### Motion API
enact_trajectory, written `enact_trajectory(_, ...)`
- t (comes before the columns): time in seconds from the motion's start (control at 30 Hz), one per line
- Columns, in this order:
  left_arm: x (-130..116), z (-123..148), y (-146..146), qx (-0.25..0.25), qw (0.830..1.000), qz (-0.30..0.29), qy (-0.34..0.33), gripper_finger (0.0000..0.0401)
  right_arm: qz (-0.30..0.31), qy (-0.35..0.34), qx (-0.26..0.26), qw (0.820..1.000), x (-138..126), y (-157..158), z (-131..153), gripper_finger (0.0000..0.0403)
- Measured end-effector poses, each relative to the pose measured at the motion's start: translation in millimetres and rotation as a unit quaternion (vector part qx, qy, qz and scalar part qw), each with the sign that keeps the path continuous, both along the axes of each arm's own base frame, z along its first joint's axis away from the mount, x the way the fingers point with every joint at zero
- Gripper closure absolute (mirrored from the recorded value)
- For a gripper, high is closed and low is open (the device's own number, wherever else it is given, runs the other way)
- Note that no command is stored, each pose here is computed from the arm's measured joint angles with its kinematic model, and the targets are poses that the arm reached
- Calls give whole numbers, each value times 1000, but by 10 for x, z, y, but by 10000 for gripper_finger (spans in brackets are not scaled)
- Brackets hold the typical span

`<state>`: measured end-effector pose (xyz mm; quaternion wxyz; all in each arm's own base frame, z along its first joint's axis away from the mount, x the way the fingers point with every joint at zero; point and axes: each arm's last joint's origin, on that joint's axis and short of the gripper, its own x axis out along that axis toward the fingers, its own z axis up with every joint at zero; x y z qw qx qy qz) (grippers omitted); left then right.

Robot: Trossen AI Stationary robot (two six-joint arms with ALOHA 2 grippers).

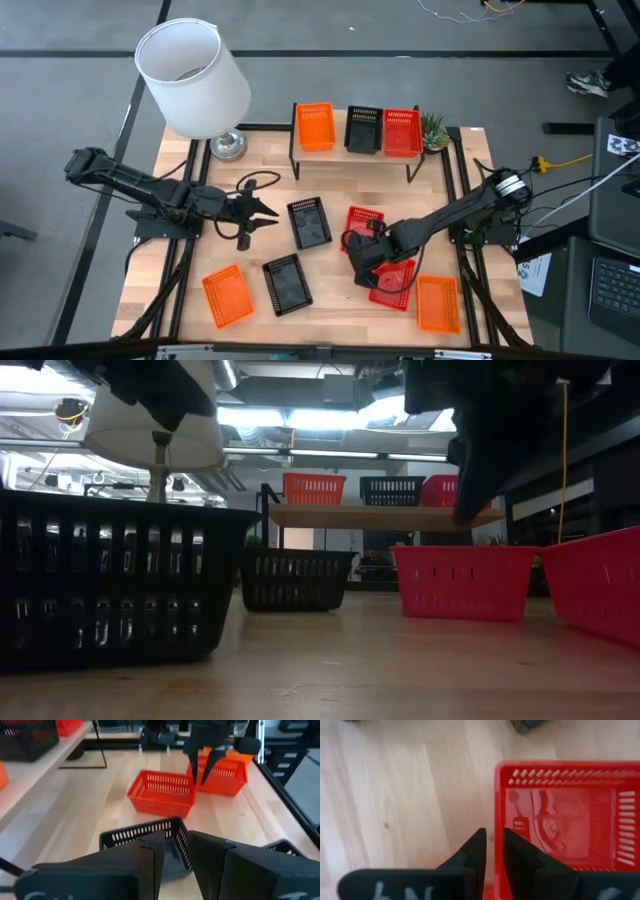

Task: Stack baskets on shelf by color
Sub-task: Stack the top red basket on the other red basket on the shelf

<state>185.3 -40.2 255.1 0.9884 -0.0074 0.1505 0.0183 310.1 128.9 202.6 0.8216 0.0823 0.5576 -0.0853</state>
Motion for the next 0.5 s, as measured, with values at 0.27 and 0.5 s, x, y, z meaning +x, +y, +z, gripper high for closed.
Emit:
enact_trajectory(0.27, -7, -121, 2, 4, 1000, 1, 20, 325, -2, 1, 0, 1000, 46, 19, -84, 341)
enact_trajectory(0.5, -7, -134, 1, 4, 1000, 1, 22, 325, -1, 7, -4, 1000, 56, 22, -123, 341)
